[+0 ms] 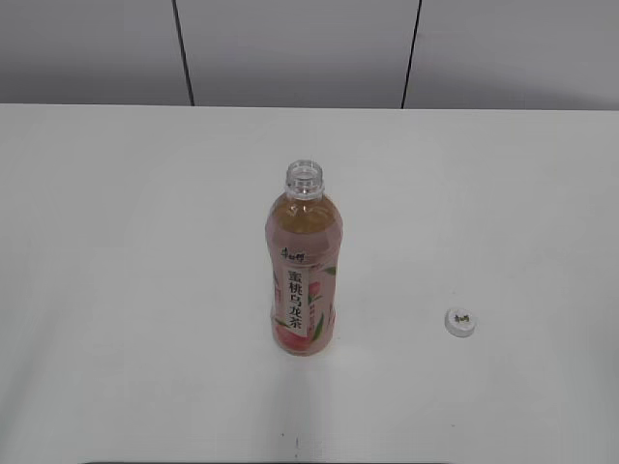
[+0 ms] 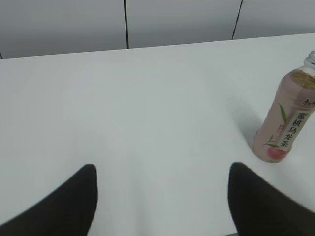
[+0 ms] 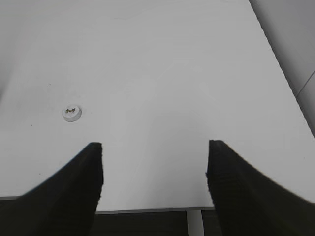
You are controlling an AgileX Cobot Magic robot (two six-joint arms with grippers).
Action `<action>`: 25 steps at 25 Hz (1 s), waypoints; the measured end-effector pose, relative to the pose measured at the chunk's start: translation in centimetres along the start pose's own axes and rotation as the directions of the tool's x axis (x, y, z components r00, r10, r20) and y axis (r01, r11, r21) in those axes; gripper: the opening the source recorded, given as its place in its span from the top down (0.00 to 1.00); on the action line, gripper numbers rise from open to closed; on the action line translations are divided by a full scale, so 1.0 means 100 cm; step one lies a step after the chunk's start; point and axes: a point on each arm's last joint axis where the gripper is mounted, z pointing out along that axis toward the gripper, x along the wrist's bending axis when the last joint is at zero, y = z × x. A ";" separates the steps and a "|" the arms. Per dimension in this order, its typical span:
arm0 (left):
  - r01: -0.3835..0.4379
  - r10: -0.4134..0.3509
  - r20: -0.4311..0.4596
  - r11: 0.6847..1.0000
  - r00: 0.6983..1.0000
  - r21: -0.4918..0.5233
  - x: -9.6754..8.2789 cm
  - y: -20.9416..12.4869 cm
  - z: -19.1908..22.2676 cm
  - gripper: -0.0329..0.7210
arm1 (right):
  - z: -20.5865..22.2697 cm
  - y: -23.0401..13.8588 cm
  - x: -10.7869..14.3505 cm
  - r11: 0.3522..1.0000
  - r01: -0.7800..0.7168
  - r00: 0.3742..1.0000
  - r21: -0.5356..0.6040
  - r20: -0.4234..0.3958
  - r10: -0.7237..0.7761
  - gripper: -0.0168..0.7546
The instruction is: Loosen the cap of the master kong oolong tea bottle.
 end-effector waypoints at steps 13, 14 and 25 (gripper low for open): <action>0.008 -0.008 -0.020 1.000 1.000 0.000 0.000 0.000 0.000 0.31 | 0.000 0.000 0.000 1.000 -0.001 1.000 0.000 0.000 0.001 0.33; 0.008 -0.008 -0.020 1.000 1.000 0.000 0.000 0.000 0.000 0.31 | 0.000 0.000 0.000 1.000 -0.001 1.000 0.000 0.000 0.001 0.33; 0.008 -0.008 -0.021 1.000 1.000 0.000 0.000 0.000 0.000 0.34 | 0.000 0.000 0.000 1.000 -0.001 1.000 0.000 0.000 0.001 0.33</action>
